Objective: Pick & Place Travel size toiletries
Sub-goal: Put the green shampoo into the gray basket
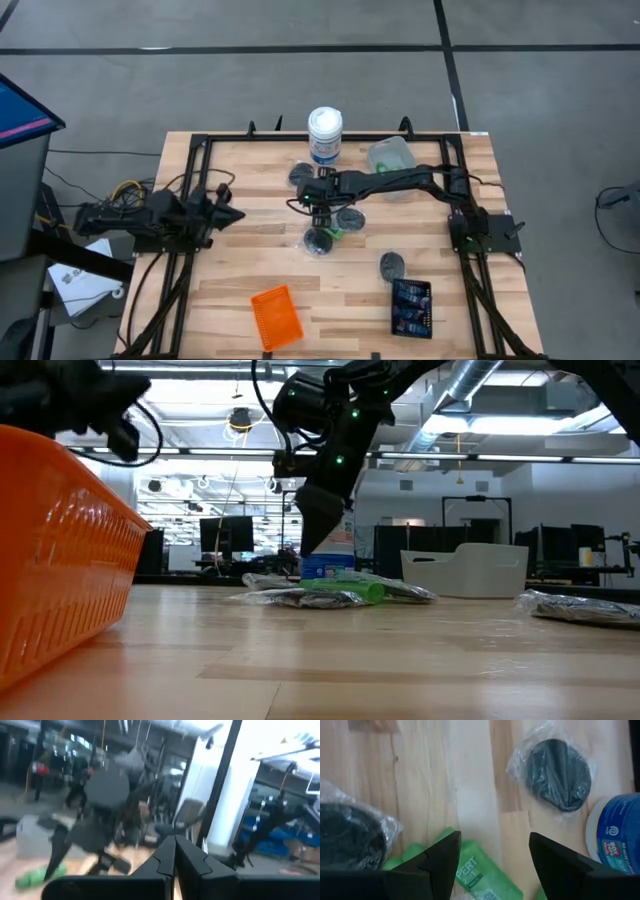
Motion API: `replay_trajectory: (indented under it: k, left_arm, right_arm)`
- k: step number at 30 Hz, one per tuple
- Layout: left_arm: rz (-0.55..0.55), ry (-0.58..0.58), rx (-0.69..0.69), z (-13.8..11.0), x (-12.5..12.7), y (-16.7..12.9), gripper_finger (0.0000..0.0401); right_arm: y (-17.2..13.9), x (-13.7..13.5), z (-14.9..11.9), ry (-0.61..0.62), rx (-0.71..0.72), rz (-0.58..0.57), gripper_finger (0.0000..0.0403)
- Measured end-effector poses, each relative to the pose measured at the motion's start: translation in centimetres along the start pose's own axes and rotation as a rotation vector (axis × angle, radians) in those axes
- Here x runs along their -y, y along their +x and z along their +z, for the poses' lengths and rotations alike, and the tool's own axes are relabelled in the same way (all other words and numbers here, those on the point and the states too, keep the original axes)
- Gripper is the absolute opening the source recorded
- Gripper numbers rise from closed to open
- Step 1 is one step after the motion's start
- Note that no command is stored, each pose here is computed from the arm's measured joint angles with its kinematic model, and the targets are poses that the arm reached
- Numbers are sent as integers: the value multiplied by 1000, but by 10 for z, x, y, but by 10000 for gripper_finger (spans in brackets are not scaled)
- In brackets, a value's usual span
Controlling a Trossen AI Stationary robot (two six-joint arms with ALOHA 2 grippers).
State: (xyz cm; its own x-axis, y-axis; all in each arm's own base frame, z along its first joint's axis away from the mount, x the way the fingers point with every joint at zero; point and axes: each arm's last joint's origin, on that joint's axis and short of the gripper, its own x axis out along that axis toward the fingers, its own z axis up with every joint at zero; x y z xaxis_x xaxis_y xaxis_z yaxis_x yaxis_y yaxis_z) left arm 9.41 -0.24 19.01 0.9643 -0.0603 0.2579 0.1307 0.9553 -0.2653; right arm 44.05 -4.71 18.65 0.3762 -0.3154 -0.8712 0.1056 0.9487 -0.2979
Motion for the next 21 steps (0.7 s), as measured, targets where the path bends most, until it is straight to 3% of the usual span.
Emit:
replay_trajectory:
  k: [2, 7, 21]
  left_arm:
    - [-34, 7, 120, 11, 3, -1, 1]
    - [-64, 15, 232, 22, 6, -3, 1]
    - [-70, 14, 239, 23, 7, -3, 1]
  right_arm:
    - [0, 4, 0, 6, 2, -3, 227]
    - [1, 10, -4, -4, -35, 65, 227]
    - [1, 11, -2, -15, -16, 73, 227]
